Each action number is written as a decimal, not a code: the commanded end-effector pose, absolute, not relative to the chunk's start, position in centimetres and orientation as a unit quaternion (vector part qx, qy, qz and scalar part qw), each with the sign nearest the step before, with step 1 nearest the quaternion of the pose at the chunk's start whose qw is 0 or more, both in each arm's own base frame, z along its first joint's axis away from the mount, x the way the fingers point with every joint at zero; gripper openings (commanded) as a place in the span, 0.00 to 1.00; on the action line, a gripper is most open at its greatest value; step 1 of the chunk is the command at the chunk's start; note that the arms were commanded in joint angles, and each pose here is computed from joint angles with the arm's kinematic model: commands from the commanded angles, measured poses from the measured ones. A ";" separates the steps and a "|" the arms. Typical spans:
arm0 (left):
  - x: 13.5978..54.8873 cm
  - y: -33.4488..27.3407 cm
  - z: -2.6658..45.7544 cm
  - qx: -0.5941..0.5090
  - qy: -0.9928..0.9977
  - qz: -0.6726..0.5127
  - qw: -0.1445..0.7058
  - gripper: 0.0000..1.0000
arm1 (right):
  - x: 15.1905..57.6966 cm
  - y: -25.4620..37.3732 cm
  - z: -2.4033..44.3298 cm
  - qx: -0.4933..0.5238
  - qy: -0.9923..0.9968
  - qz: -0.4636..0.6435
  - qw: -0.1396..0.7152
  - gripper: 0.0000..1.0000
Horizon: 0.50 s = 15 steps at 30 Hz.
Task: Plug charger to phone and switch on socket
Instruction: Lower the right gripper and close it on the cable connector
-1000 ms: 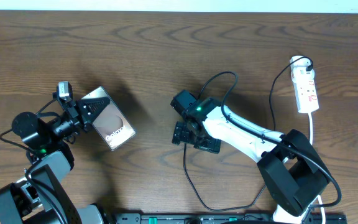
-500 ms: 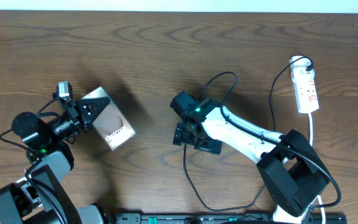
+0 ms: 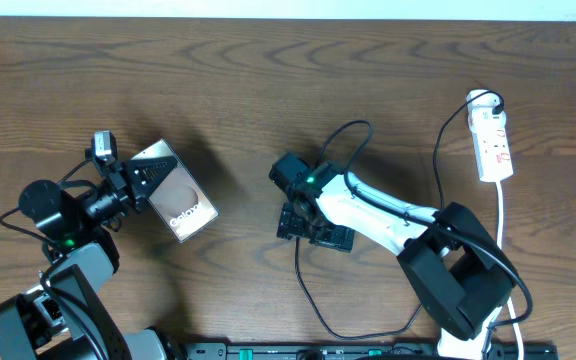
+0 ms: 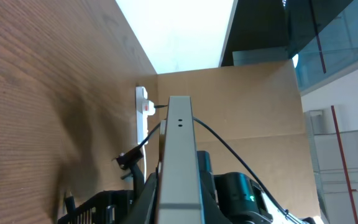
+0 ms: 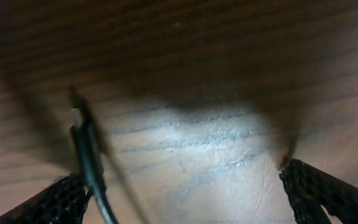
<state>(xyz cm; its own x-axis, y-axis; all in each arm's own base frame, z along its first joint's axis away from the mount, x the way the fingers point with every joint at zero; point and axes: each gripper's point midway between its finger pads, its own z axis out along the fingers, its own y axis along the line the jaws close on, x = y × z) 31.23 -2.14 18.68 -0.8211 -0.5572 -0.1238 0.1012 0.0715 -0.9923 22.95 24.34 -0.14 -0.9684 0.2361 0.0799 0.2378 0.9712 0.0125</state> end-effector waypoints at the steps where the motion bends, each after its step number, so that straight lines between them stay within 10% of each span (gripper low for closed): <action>1: 31.2 -2.0 19.5 -0.145 0.692 -0.656 0.265 0.07 | 23.2 24.6 -0.4 -0.124 -0.992 -0.006 0.035 0.98; 15: 31.2 -2.0 19.5 -0.145 0.692 -0.656 0.265 0.07 | 23.6 22.1 -0.5 -0.165 -0.985 0.027 0.039 0.91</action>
